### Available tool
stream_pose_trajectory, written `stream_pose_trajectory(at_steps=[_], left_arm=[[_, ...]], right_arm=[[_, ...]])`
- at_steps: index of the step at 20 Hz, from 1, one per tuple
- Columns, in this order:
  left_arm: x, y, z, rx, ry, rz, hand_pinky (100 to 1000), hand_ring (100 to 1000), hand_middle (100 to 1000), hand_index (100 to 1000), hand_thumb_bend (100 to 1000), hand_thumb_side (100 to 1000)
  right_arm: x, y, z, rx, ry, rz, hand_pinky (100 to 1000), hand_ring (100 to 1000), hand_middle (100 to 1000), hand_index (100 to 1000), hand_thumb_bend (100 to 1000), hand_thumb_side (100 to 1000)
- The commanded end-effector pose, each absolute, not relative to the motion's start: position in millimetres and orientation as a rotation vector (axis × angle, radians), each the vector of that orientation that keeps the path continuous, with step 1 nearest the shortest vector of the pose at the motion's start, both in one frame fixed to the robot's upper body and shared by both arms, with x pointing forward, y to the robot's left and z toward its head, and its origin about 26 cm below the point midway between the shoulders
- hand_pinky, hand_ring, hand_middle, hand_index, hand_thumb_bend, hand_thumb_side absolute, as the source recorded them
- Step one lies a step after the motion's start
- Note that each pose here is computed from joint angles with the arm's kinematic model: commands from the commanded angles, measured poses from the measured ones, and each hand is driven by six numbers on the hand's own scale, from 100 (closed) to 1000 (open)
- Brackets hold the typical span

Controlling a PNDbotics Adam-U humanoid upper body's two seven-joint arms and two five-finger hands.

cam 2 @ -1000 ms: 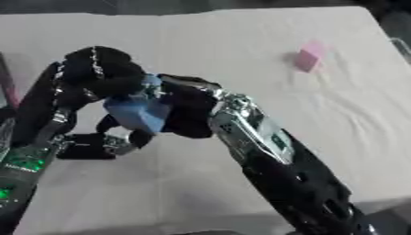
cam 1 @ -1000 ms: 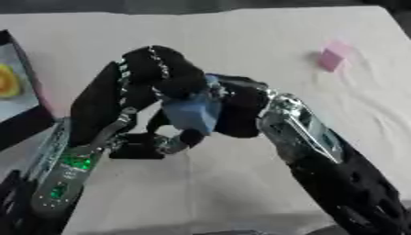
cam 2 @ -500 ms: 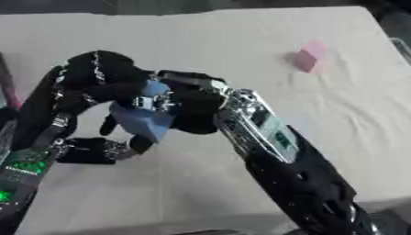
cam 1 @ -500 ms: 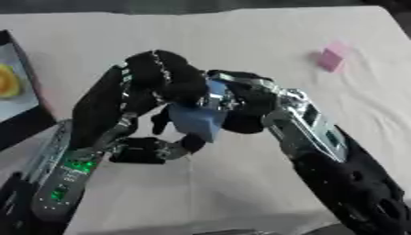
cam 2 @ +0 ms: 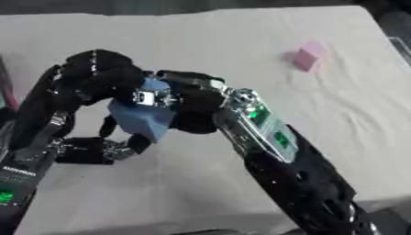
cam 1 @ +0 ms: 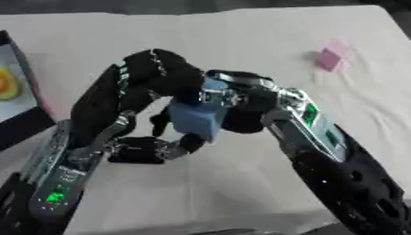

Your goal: Pick up the objects with one hand, pass them to the other hand, and then place them into the box on the other side of the table.

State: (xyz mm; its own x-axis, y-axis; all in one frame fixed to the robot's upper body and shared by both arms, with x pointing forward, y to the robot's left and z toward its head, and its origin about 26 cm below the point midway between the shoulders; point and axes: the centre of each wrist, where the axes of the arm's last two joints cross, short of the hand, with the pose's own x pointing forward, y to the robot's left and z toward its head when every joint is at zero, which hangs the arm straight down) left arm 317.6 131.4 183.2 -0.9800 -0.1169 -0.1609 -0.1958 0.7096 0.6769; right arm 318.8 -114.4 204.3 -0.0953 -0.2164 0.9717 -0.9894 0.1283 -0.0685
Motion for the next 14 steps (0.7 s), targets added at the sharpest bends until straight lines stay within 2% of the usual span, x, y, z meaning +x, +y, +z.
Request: stream_pose_trajectory(at_steps=[1,14], left_arm=[[320.8,141.7,187.5,-0.299,2.800,1.141,729,650,459,973,178,100],[319.8,139.7,187.0,-0.266,2.798,1.159,728,641,440,961,173,100]], right_arm=[[317.8,-125.0,220.5,1.227,-1.556,1.093,1000,706,882,933,790,581],[320.4,-126.1,218.2,1.210,-1.569,1.090,997,697,868,927,775,638]])
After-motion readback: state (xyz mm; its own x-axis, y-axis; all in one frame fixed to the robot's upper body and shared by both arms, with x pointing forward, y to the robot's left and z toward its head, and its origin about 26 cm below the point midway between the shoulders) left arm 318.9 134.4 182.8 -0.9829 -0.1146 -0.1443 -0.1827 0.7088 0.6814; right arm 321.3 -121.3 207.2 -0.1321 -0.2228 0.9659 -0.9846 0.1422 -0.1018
